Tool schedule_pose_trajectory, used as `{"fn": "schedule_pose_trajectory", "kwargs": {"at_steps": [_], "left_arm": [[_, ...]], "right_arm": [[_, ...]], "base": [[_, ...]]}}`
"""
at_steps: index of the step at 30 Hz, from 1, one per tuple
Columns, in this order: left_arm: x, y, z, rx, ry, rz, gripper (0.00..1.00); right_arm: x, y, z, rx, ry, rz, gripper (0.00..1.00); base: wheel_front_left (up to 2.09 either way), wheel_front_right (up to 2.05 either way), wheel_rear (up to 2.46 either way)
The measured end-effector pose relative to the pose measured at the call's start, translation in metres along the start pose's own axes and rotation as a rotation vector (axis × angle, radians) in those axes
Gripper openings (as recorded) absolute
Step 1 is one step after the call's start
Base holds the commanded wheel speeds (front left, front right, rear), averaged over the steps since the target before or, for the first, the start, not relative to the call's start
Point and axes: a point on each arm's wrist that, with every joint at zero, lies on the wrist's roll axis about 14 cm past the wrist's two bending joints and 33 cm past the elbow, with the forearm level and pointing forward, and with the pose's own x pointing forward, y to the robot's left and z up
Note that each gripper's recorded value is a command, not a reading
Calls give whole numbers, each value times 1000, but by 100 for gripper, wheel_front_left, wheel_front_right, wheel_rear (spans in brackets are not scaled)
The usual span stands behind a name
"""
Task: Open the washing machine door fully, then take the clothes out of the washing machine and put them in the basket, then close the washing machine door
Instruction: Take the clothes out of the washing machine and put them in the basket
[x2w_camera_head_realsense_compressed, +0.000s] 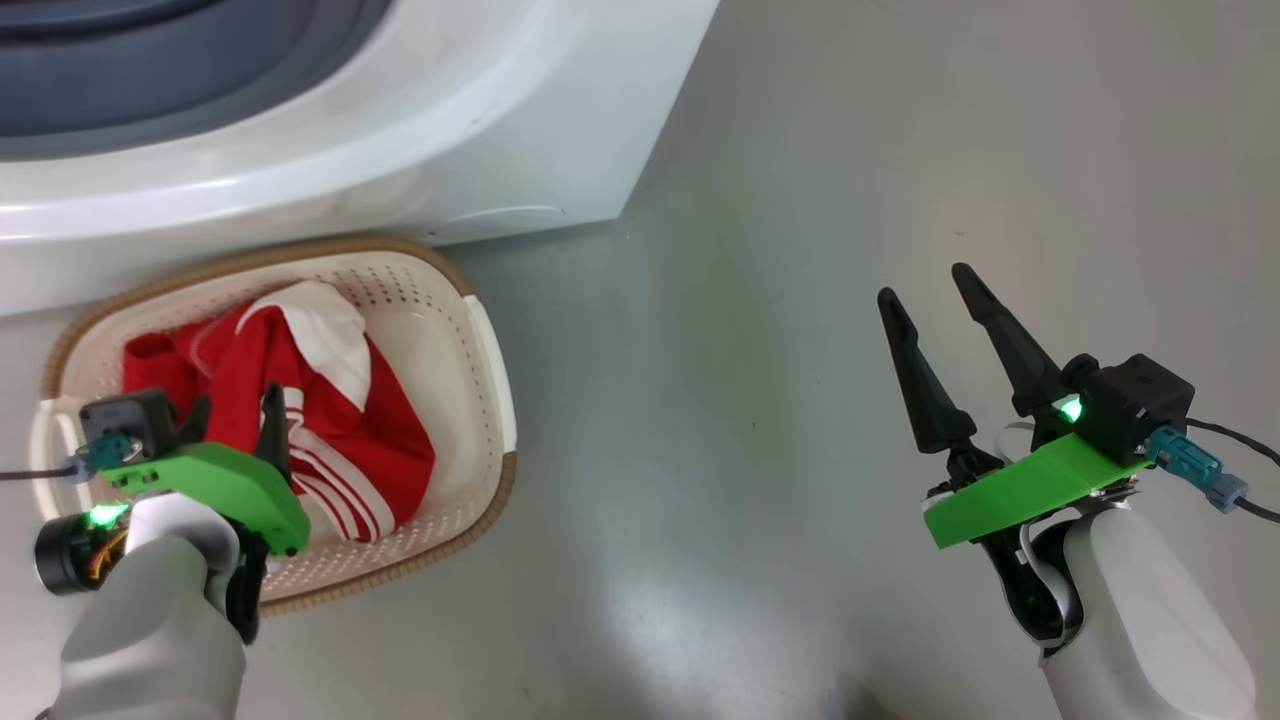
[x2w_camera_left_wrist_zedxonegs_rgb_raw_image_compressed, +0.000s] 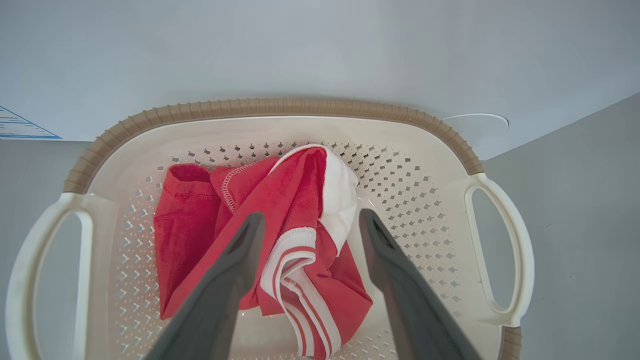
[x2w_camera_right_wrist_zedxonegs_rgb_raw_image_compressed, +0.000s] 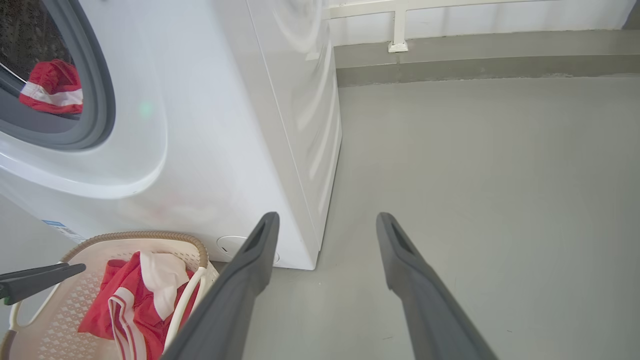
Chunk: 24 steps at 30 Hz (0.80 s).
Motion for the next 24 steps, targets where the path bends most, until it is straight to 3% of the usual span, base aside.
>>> {"fn": "schedule_pose_trajectory", "kwargs": {"at_steps": [10,24], "left_arm": [[-29,10,30,-81,-137,34,100],[-90,8,87,-22,-382,39,100]], "right_arm": [[-3,5,21,0,-50,13,100],[-25,19,42,-6,-89,51,100]], "base": [[0,0,0],[0,0,0]]}}
